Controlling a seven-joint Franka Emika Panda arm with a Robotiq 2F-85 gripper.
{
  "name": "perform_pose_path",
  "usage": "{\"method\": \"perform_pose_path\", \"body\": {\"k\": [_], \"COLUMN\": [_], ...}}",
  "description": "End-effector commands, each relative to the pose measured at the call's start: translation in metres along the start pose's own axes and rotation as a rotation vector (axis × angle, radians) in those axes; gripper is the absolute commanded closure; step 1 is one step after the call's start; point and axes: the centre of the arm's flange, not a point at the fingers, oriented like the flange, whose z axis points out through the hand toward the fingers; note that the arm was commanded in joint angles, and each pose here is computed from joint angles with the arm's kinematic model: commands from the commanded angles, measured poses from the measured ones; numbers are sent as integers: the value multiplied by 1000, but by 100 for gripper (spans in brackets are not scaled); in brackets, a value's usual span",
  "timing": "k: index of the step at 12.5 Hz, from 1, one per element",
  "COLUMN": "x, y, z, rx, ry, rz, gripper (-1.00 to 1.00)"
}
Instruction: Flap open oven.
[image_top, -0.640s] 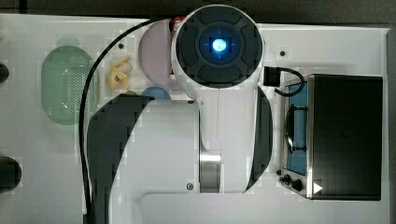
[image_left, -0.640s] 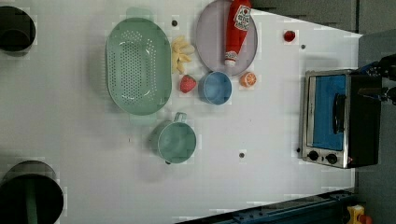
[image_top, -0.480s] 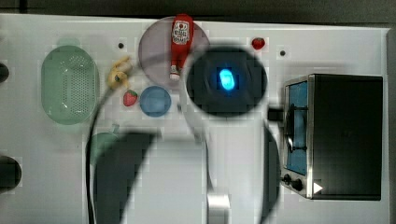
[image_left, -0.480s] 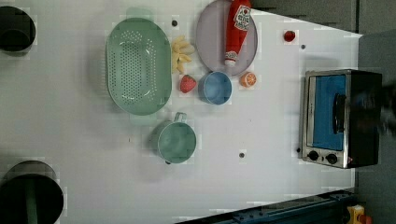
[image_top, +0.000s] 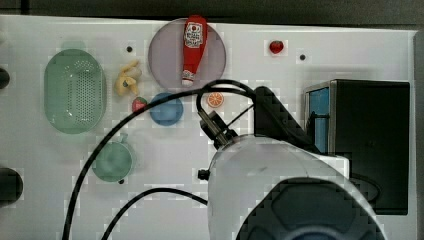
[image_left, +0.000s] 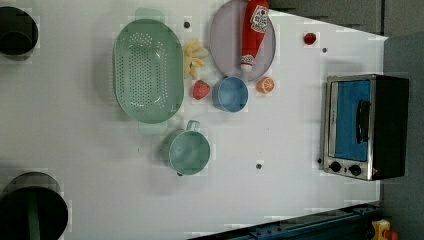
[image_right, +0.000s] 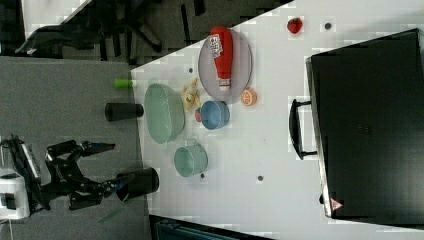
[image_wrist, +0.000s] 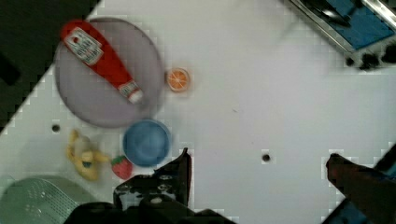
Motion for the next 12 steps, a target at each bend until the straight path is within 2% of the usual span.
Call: {"method": "perform_pose_path", "body": {"k": [1,6,7,10,12], "x": [11,17,19,25,32], "y": [-1,6,9,21,28], "z": [40,47,54,83,102], "rx": [-69,-79,-88,-132,-158], "ry": [-60,-74,-83,-118,-103], "rz": [-17,0,6,-24,-125], "gripper": [-66,54,65,65,65]}}
